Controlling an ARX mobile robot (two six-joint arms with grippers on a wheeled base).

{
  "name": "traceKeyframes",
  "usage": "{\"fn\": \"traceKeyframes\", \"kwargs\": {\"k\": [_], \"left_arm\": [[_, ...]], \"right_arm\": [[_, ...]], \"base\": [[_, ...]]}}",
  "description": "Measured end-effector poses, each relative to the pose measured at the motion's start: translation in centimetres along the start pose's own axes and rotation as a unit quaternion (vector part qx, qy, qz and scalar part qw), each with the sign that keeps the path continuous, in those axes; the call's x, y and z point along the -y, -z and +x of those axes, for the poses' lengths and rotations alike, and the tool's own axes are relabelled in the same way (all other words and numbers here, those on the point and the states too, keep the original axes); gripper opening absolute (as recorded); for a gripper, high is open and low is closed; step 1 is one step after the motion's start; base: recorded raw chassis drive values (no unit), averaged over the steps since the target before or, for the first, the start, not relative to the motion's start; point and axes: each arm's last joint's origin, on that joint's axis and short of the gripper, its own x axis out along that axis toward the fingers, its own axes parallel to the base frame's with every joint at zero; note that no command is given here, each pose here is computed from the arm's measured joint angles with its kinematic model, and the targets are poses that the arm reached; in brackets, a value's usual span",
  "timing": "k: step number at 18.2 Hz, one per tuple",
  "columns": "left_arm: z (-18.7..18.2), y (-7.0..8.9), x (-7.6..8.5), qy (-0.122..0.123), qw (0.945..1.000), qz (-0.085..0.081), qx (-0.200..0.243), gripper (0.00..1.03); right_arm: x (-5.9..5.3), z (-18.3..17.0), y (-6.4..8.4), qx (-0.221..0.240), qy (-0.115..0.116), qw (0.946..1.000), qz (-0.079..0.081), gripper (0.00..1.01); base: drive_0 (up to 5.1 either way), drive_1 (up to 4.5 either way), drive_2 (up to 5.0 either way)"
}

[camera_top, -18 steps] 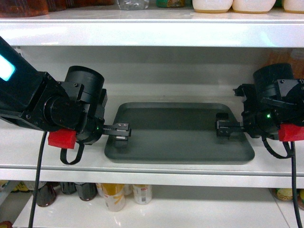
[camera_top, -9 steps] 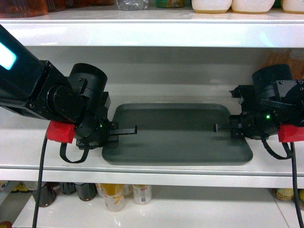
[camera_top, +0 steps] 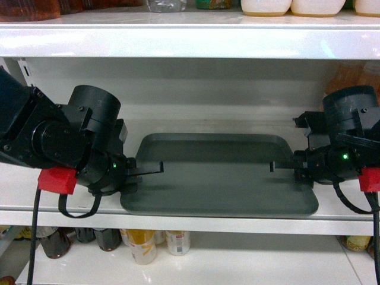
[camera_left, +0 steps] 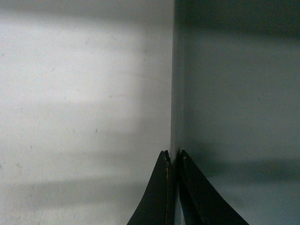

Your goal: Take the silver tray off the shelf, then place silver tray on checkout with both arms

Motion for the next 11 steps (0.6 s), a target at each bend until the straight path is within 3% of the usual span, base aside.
{"fn": "traceKeyframes", "kwargs": {"k": [5,11], "left_arm": [[-3.4,2.5,0.1,-0.006,0.9998,0.011,0.014,0.03],[-9.9,1.6,1.1,0.000,0.9925,0.047,0.113,0.03]], "right_arm": [[-0.1,-4.5,1.9,0.020,-0.005,0.9997,0.012,0.03],[0.2,-12.1,1.6,0.092,-0.026,0.9946,0.041,0.03]], "base": [[0.0,0.00,0.0],[0.0,0.00,0.0]]}}
